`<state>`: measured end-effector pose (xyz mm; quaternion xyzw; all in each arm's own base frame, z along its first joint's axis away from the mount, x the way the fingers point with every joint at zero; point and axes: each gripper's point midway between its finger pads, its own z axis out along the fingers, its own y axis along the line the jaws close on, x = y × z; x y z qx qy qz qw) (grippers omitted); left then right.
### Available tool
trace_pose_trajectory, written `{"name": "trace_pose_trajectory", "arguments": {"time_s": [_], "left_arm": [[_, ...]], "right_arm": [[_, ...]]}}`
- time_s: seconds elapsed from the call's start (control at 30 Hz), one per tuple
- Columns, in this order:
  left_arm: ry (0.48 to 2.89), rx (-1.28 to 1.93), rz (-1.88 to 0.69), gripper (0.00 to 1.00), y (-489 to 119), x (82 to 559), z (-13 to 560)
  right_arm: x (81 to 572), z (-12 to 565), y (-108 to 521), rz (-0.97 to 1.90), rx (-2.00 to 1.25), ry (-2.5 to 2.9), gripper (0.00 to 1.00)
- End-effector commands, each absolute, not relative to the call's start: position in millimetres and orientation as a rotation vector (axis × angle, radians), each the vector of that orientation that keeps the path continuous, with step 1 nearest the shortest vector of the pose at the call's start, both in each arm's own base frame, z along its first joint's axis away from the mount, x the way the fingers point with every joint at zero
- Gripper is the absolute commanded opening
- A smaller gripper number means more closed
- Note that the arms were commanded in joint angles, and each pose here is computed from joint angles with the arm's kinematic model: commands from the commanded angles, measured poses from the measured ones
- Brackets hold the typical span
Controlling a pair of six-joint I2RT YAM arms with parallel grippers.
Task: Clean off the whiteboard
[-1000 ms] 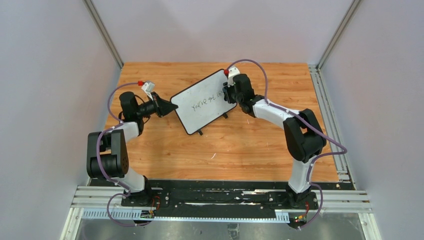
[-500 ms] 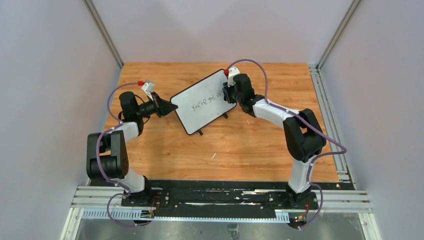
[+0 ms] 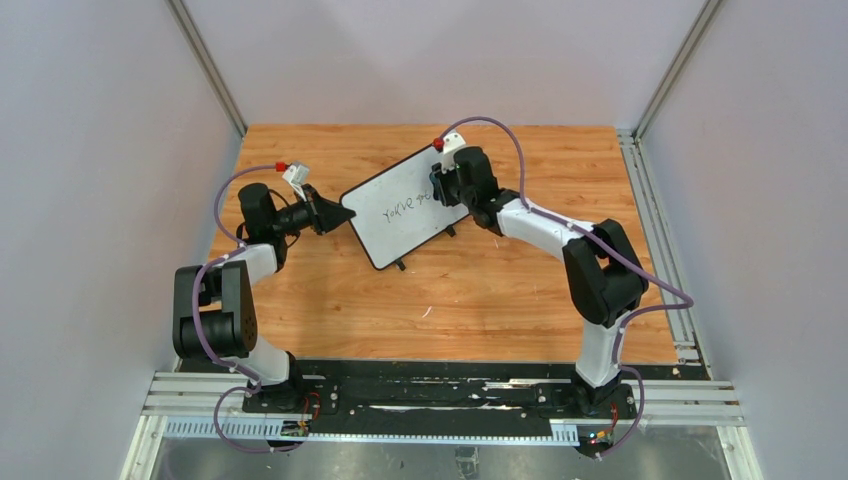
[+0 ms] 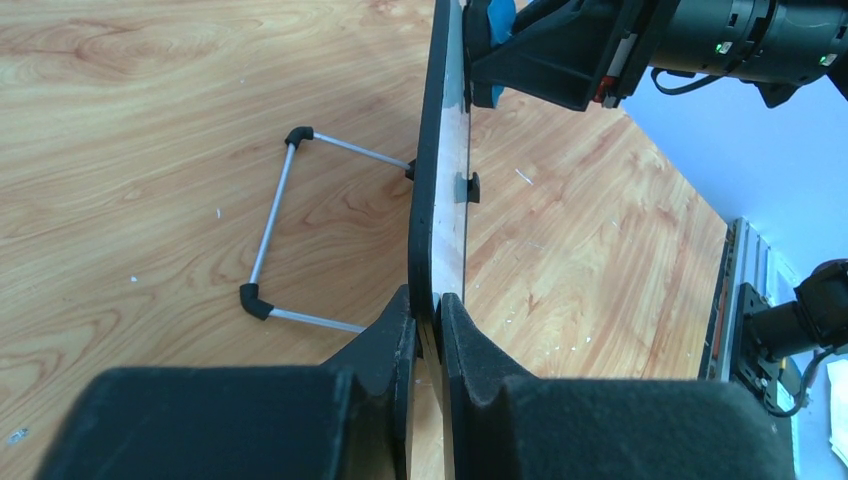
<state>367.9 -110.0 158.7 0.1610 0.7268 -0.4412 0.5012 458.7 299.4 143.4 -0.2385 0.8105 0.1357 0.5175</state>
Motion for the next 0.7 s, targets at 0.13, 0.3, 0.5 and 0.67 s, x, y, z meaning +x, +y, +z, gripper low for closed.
{"name": "trace_pose_trajectory", "arguments": {"time_s": [0.13,0.3,0.5,0.67], "left_arm": [[1.761,0.440,-1.010,0.00,-108.8,368.8,148.4],[1.761,0.441,-1.013,0.00,-109.2,367.9,148.2],[1.760,0.442,-1.009,0.00,-108.5,368.1,149.8],[1.763,0.442,-1.010,0.00,-108.9,368.1,149.5]], "right_arm": [[461.5,149.4,313.1,0.323,-0.596,1.906,0.00],[472.5,141.2,290.4,0.291,-0.564,1.933,0.00],[485.2,136.1,262.5,0.252,-0.519,1.956,0.00],[491.2,131.3,248.3,0.251,-0.497,1.971,0.01]]}}
